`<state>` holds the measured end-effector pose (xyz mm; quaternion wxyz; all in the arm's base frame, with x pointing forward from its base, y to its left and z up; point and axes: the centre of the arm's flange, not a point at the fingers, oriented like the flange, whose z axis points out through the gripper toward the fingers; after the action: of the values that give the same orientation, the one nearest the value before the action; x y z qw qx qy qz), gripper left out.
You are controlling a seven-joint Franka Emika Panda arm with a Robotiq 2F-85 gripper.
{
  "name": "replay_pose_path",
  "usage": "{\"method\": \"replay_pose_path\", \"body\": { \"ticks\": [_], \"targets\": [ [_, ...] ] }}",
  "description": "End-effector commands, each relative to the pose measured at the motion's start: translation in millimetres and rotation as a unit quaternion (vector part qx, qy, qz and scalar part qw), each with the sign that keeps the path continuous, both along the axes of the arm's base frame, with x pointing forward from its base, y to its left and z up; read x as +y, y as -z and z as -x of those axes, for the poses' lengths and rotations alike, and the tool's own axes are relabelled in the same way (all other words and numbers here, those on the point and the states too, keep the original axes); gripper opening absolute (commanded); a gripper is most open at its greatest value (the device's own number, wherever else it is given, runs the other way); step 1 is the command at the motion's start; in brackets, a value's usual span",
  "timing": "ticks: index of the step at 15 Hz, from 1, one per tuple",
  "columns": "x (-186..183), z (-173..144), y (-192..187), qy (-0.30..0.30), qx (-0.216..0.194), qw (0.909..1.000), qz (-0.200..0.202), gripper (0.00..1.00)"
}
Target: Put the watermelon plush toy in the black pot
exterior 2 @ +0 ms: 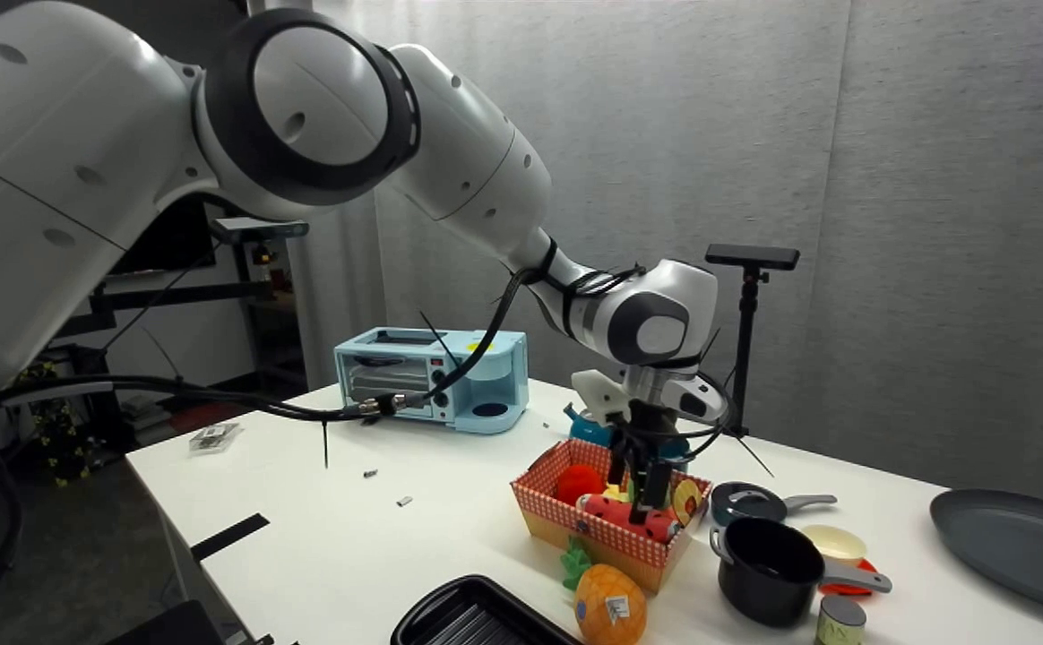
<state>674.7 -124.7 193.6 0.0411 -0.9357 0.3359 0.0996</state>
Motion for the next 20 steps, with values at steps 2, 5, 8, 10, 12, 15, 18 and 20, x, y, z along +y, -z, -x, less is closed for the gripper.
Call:
{"method": "replay_pose_path", "body": {
  "ticks": [2,5,8,10,12,15,18,20],
  "targets": [
    [-2,-20,14,0.004,-0.011,0.9999,0.006,1.0],
    [-4,-21,22,0.004,-0.008,0.9999,0.005,1.0],
    [-4,-22,26,0.002,-0.005,1.0,0.007,1.0],
    [-4,-23,27,0.003,-0.005,1.0,0.006,0.94],
    [-4,-24,27,0.004,-0.006,1.0,0.006,0.65],
    [-5,-25,27,0.005,-0.006,0.9999,0.007,0.42],
    [-6,-26,27,0.006,-0.011,0.9999,0.008,0.2],
    [-6,-27,26,0.009,-0.017,0.9998,0.005,0.06]
  ]
}}
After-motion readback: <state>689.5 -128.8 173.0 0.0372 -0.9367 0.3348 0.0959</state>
